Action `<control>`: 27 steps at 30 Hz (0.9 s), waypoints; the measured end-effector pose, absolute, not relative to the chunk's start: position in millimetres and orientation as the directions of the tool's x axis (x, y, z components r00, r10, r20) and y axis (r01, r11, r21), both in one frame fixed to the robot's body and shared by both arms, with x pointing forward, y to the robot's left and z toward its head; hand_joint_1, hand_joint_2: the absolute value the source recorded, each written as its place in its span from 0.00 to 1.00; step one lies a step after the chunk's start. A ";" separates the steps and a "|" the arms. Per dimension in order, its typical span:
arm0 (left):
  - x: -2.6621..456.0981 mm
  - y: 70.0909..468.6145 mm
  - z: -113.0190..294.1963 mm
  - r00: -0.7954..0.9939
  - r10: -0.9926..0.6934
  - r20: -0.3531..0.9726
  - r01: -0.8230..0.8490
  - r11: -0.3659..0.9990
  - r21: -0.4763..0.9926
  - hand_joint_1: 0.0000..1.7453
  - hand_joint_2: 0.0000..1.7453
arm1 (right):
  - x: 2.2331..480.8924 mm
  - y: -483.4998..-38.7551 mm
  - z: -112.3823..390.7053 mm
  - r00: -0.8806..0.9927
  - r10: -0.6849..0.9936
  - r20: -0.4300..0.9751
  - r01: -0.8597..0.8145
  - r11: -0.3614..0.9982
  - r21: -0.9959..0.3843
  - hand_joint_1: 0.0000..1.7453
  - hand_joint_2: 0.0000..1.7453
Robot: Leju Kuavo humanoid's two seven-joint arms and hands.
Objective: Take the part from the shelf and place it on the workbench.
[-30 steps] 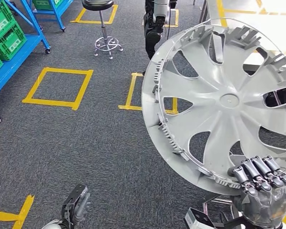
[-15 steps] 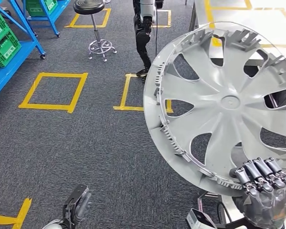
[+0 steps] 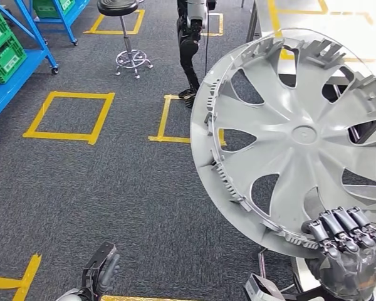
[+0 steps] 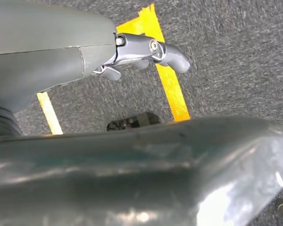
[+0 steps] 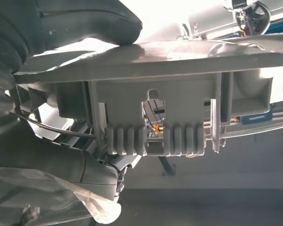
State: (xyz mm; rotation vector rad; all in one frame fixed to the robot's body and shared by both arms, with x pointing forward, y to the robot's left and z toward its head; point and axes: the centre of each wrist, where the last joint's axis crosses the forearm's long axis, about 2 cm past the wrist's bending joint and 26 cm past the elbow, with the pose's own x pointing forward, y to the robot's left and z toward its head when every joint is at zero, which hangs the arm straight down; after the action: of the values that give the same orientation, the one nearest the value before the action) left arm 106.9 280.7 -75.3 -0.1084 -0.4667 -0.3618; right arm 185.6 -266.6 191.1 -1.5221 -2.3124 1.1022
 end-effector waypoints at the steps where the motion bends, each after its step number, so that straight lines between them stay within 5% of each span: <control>1: 107.2 280.5 -75.2 0.830 -0.315 0.460 0.365 0.931 -0.020 0.00 0.00 | 185.8 -266.7 191.5 -0.468 0.848 -0.251 0.729 0.210 -0.651 1.00 1.00; 27: 106.1 281.3 -75.3 0.830 -0.315 0.460 0.362 0.932 -0.016 0.00 0.00 | 193.1 -261.9 196.9 -0.461 0.855 -0.238 0.743 0.224 -0.631 1.00 1.00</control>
State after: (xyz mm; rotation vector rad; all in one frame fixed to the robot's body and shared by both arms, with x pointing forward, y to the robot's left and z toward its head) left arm 106.1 281.3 -75.3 -0.1038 -0.4696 -0.3597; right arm 193.1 -261.9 196.9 -1.5352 -2.3283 1.0554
